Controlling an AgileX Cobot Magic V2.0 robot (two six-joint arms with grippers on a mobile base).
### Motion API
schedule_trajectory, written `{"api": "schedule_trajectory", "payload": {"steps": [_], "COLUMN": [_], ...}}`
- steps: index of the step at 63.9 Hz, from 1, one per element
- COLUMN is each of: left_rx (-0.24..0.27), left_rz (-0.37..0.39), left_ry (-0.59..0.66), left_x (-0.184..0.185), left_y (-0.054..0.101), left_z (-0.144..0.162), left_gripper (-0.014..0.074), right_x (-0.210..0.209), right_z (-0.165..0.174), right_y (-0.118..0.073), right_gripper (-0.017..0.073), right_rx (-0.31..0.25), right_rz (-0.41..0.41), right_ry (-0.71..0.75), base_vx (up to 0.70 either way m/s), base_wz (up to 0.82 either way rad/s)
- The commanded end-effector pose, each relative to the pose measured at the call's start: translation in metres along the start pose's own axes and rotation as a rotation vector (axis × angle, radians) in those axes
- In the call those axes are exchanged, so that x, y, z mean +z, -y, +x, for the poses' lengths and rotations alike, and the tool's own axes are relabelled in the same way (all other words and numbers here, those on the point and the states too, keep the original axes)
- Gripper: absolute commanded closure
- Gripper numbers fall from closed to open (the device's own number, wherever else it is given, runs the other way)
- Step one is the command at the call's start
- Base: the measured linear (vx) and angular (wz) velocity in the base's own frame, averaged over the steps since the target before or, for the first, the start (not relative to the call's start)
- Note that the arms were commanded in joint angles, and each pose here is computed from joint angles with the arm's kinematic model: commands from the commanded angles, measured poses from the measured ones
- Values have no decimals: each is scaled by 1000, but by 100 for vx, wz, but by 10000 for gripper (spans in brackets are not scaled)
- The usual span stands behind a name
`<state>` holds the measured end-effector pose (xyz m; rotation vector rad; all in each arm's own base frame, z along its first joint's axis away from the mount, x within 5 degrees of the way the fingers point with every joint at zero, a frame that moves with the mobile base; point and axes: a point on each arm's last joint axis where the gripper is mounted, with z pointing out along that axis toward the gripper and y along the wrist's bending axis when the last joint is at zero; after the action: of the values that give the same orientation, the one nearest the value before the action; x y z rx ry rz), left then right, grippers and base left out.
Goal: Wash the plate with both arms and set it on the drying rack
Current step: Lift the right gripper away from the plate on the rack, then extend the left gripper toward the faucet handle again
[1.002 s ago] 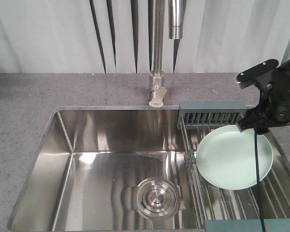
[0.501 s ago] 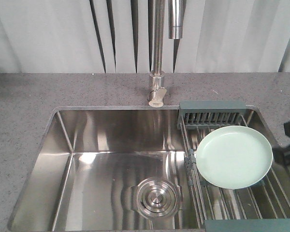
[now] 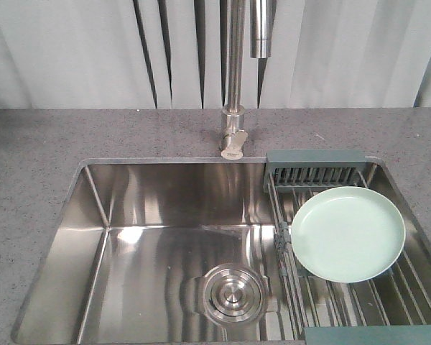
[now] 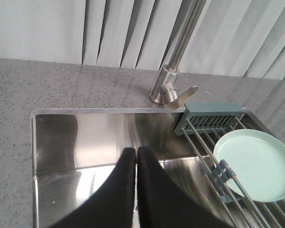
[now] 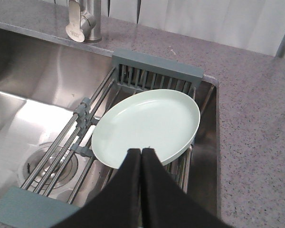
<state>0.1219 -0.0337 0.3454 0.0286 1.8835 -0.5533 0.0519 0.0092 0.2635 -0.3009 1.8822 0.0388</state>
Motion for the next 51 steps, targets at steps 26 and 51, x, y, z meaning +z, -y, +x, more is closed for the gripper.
{"api": "schedule_trajectory", "payload": {"steps": [26, 51], "left_rx": [-408, -485], "left_rz": [477, 604], "left_ry": [-172, -398], "left_x": [167, 288], "left_y": [-11, 41], "left_z": [-39, 10], "left_gripper": [599, 599], "right_x": [-4, -4], "right_z": [-10, -10], "right_y": [2, 2], "right_gripper": [561, 561], "right_rx": [-9, -9], "right_rz": [16, 16], "right_ry": [97, 96], "base_vx": [0, 0], "base_wz": [0, 0]}}
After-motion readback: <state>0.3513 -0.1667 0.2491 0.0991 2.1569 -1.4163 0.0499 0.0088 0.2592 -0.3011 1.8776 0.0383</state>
